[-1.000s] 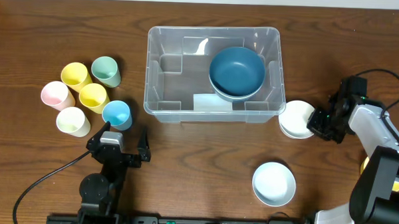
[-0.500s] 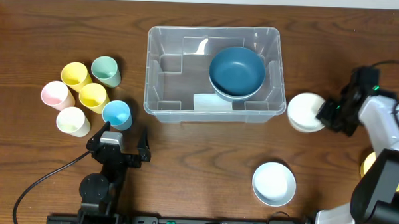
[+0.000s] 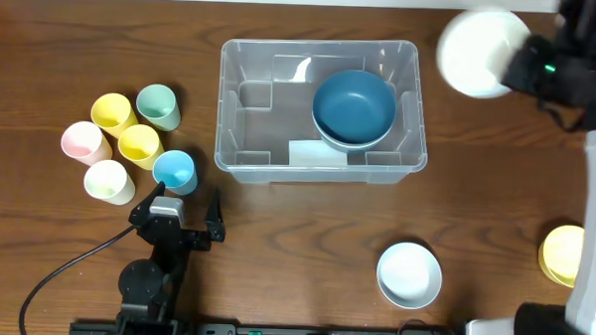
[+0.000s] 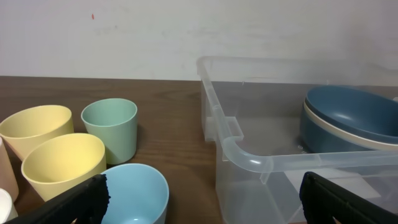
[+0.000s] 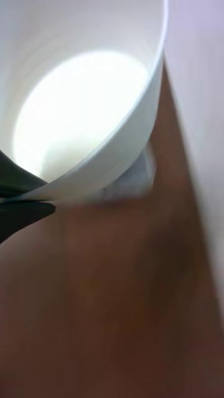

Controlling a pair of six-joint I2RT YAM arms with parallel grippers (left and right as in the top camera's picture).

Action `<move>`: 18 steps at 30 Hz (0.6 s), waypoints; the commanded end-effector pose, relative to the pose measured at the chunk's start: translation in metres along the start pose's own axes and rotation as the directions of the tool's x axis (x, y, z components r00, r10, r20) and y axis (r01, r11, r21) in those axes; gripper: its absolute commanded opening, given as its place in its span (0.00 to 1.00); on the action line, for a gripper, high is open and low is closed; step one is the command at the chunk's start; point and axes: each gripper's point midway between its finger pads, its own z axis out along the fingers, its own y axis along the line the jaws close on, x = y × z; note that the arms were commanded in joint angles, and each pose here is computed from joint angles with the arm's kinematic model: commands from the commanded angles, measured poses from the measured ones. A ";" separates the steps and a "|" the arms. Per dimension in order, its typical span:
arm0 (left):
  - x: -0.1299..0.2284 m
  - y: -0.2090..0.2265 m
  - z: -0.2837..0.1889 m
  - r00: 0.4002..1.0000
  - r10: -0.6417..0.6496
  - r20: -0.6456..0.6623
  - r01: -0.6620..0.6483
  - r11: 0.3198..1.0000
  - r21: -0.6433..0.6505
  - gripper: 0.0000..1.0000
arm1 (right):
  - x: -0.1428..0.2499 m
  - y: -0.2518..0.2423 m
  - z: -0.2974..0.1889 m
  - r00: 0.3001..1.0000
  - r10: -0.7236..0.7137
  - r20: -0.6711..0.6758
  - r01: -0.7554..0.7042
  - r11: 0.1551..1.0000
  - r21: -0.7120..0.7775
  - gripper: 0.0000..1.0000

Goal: Pack container
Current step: 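Carry the white bowl into the bin's left side and release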

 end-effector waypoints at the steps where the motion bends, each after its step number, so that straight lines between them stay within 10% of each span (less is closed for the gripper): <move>1: 0.015 0.000 0.001 0.999 -0.008 -0.044 0.008 1.000 0.005 0.98 | 0.006 0.069 -0.007 0.994 -0.095 0.052 0.100 0.991 -0.089 0.01; 18: 0.015 0.000 0.001 0.999 -0.008 -0.044 0.008 1.000 0.005 0.98 | 0.101 0.227 0.173 0.951 -0.302 -0.063 0.288 0.942 -0.175 0.01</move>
